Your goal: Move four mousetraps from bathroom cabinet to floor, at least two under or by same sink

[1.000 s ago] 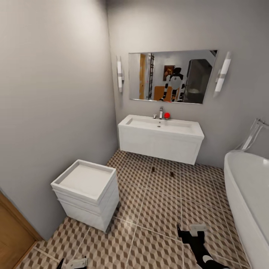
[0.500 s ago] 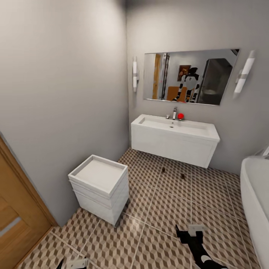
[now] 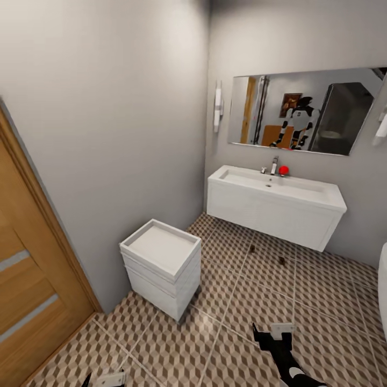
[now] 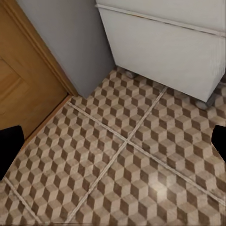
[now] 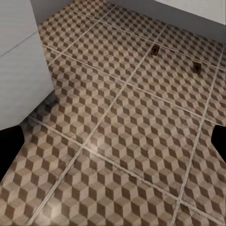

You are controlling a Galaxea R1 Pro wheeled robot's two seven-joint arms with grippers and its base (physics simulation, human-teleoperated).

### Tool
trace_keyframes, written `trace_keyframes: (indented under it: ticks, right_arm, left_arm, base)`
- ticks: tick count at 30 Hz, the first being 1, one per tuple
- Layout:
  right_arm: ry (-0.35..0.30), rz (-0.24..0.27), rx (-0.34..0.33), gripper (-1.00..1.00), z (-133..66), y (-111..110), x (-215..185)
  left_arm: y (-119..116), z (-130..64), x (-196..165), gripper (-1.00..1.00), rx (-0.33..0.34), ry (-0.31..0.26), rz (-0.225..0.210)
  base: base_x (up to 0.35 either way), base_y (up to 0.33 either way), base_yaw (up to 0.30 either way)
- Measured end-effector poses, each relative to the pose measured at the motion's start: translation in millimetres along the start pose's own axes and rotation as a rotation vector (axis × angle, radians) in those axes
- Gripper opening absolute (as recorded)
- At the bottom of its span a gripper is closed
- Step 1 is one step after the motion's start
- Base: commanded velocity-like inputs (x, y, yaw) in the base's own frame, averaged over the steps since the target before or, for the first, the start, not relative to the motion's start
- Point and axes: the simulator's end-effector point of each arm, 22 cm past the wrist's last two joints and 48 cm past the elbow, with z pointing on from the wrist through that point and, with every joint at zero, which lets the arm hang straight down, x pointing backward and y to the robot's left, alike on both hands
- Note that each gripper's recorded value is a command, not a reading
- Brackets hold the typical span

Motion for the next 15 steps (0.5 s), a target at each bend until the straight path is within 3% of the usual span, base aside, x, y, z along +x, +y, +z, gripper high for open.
trace_keyframes:
  ticks: [10, 15]
  right_arm:
    - [0.0, 0.0, 0.0, 1.0, 0.0, 0.1, 0.1]
    - [0.001, 0.0, 0.0, 1.0, 0.2, 0.0, 0.2]
  left_arm:
    - [0.1, -0.8, 1.5, 1.0, 0.0, 0.002, 0.001]
    - [0.1, -1.2, 2.4, 1.0, 0.0, 0.004, 0.001]
  base:
    - [-0.005, 0.002, 0.253]
    - [-0.115, 0.089, 0.253]
